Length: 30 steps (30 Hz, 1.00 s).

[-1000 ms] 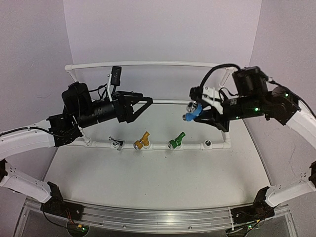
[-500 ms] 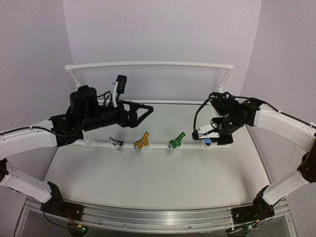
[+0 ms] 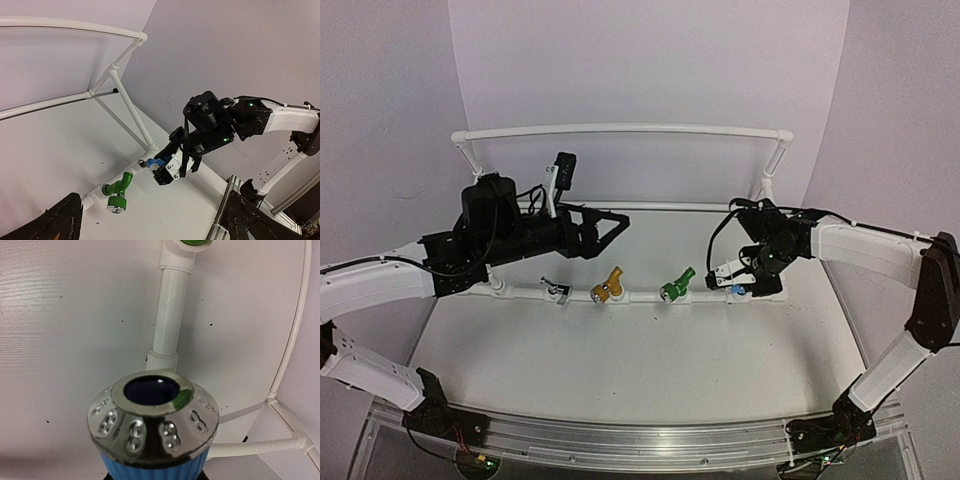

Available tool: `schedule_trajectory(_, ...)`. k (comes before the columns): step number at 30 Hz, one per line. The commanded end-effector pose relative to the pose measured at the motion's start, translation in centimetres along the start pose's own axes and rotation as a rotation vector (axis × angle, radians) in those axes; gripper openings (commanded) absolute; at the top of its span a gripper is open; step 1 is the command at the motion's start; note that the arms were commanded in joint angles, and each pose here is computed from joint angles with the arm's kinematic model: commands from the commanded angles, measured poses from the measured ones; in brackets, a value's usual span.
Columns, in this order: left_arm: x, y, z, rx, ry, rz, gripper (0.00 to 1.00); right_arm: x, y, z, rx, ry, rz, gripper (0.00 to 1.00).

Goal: Install the water faucets
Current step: Screw the water faucet onto the adaptor.

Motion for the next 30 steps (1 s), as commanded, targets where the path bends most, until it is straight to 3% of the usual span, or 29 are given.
schedule_trajectory(1,-1.5,-0.9,-1.2,0.019,-0.066,0.024,1.0,0.3,-0.1,1.1,0.015,0.02,0.011,0.0)
schedule_trajectory(30,-1.4,-0.9,-1.7,0.027,-0.078,0.043,1.0,1.3,-0.8,2.5,0.036,0.003,0.033,0.0)
Point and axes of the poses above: each gripper's point midway between its finger pads, its own z axis out along the fingers, its own y axis along the line the jaws close on, x = y × z, the point moved 9 cm from there along -z, back along the fingers, and after that the axes turned 8 degrees about -z, right-handed, at the moved point
